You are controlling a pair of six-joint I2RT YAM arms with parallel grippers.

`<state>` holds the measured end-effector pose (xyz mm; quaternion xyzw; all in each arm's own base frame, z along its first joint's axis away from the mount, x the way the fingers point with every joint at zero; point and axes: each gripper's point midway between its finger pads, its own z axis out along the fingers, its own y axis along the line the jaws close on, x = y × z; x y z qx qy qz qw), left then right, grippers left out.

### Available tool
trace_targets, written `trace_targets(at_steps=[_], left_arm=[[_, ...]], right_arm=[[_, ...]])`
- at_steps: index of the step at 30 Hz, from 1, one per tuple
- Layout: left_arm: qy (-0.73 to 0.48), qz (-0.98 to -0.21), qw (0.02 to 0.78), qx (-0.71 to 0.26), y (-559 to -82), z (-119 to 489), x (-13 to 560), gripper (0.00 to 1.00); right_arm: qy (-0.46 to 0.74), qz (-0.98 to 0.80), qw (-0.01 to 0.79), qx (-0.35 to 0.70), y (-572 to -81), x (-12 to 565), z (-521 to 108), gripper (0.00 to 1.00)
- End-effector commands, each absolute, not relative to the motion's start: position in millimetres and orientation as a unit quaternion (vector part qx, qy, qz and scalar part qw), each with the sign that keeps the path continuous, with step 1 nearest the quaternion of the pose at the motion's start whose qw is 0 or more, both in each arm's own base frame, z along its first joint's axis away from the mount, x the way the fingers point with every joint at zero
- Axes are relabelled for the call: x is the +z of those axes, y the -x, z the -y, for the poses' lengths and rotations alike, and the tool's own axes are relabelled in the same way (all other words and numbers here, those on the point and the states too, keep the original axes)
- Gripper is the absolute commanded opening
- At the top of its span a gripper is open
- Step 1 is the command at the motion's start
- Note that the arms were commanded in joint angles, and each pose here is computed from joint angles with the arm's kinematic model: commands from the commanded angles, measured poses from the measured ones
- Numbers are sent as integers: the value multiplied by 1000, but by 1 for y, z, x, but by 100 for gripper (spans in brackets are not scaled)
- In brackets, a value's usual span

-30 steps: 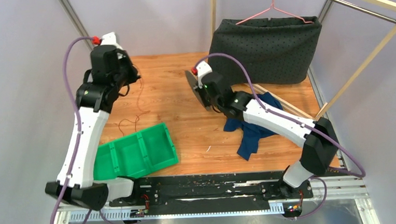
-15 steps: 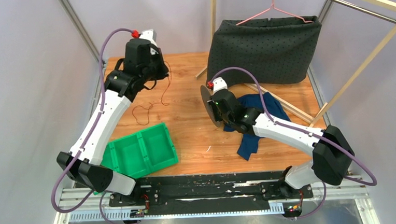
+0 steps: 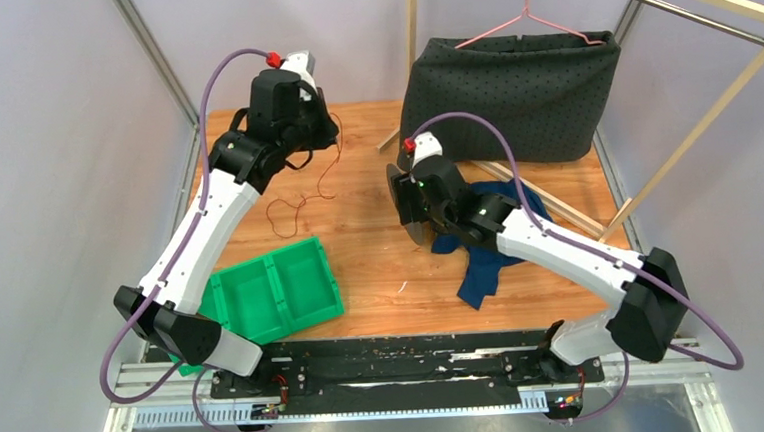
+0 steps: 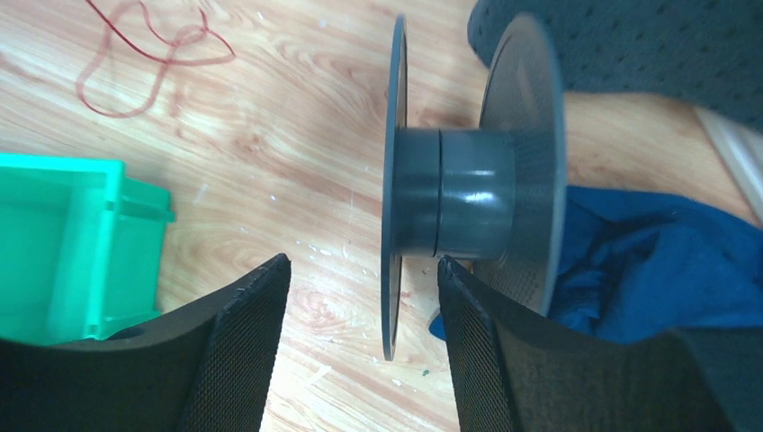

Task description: Wrap the cables

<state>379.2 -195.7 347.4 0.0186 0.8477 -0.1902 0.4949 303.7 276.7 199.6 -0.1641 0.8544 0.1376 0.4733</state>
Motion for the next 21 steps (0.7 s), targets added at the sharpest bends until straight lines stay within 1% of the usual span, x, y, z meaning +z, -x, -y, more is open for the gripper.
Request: trace_targets(at_steps=[1, 4, 8, 12, 18, 21], left_arm=[[-43, -838, 500, -212, -378, 210, 358, 0], [-20, -836, 508, -206, -380, 205, 361, 0], [71, -822, 519, -226, -386, 200, 369, 0], [139, -798, 513, -283, -387, 217, 376, 0], [221, -762, 500, -347, -388, 247, 364, 0], [253, -749, 508, -342, -388, 259, 360, 0]], right_arm=[[169, -832, 505, 158, -293, 256, -269, 65], [166, -819, 526, 157, -289, 274, -259, 68], [153, -811, 552, 120, -295, 283, -239, 71], [132, -817, 554, 94, -308, 279, -223, 72], [126, -822, 544, 113, -312, 283, -213, 75], [119, -819, 551, 104, -312, 287, -203, 78]])
